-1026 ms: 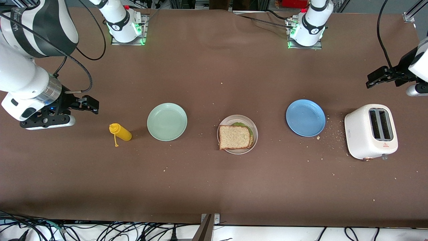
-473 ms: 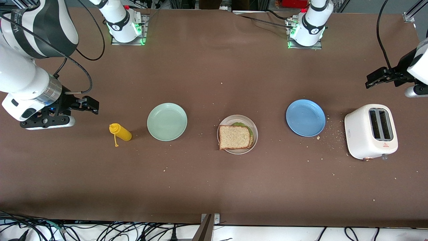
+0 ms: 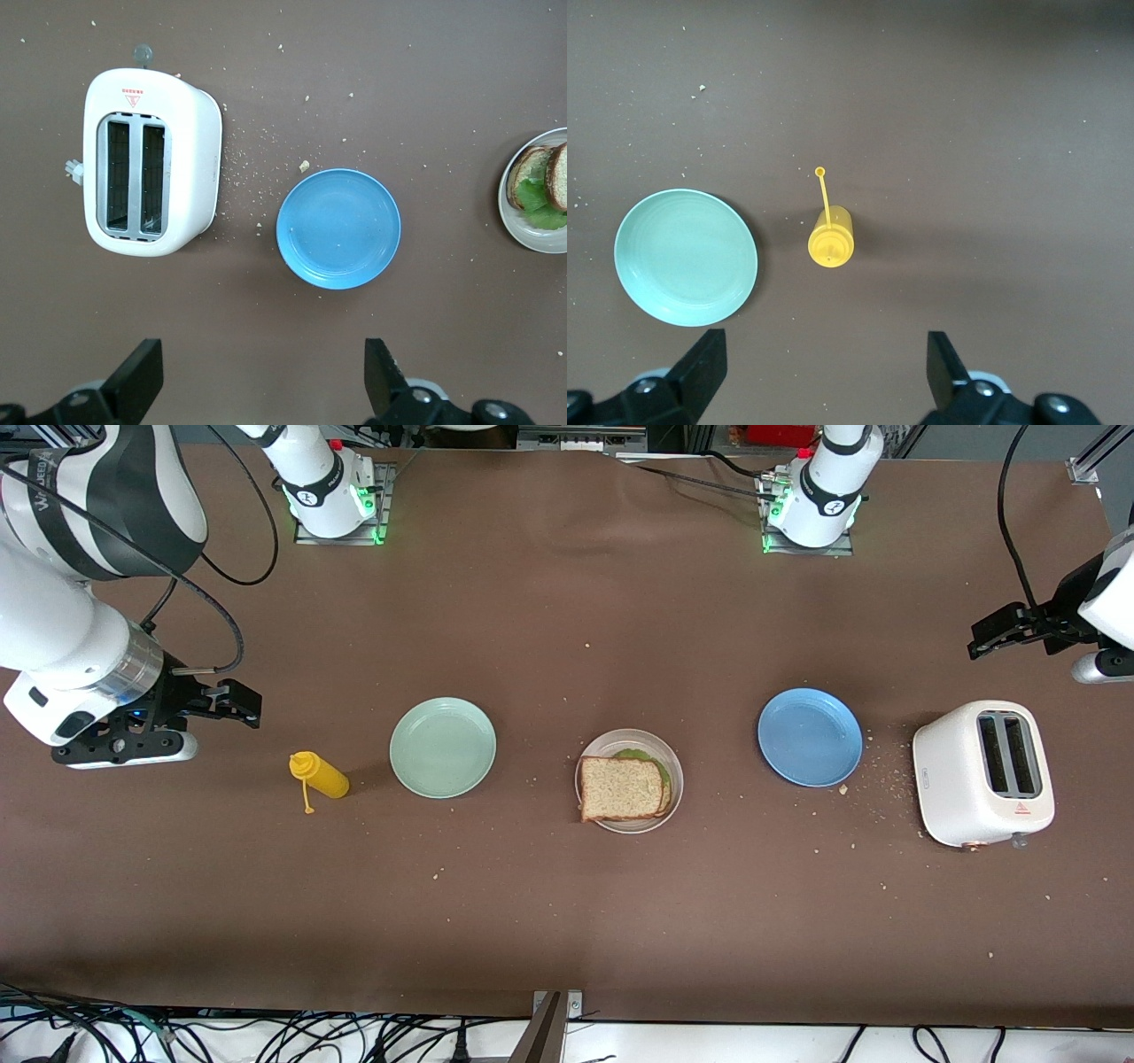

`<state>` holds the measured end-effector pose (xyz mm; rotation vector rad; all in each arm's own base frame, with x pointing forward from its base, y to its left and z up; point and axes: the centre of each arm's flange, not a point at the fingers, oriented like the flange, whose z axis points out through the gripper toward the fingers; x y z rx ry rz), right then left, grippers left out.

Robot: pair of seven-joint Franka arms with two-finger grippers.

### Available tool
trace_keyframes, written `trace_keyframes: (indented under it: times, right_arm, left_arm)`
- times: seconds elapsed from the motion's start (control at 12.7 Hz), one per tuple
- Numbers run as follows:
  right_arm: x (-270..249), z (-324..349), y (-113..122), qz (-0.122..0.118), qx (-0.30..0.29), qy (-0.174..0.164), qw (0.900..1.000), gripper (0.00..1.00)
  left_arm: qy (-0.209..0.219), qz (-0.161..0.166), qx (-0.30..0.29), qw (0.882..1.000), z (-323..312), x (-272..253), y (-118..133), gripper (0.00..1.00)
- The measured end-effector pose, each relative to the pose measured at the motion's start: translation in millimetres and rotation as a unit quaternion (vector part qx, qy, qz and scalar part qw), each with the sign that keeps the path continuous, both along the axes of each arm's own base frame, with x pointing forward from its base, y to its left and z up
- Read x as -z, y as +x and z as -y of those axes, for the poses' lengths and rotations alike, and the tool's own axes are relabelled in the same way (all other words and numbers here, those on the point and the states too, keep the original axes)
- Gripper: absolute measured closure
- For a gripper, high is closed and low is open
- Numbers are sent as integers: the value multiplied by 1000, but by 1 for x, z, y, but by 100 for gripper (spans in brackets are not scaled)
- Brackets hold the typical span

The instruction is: Make sandwich in beige plate with both arms

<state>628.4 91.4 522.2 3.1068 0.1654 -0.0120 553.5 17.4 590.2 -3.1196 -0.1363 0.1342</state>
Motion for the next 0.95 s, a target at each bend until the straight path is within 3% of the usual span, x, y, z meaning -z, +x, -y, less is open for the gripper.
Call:
trace_keyframes:
  times: [0.95]
  right_arm:
    - [1,-1,0,0,0,1,1000,0]
  left_arm:
    - [0,-5,2,1000,2,6,3,0]
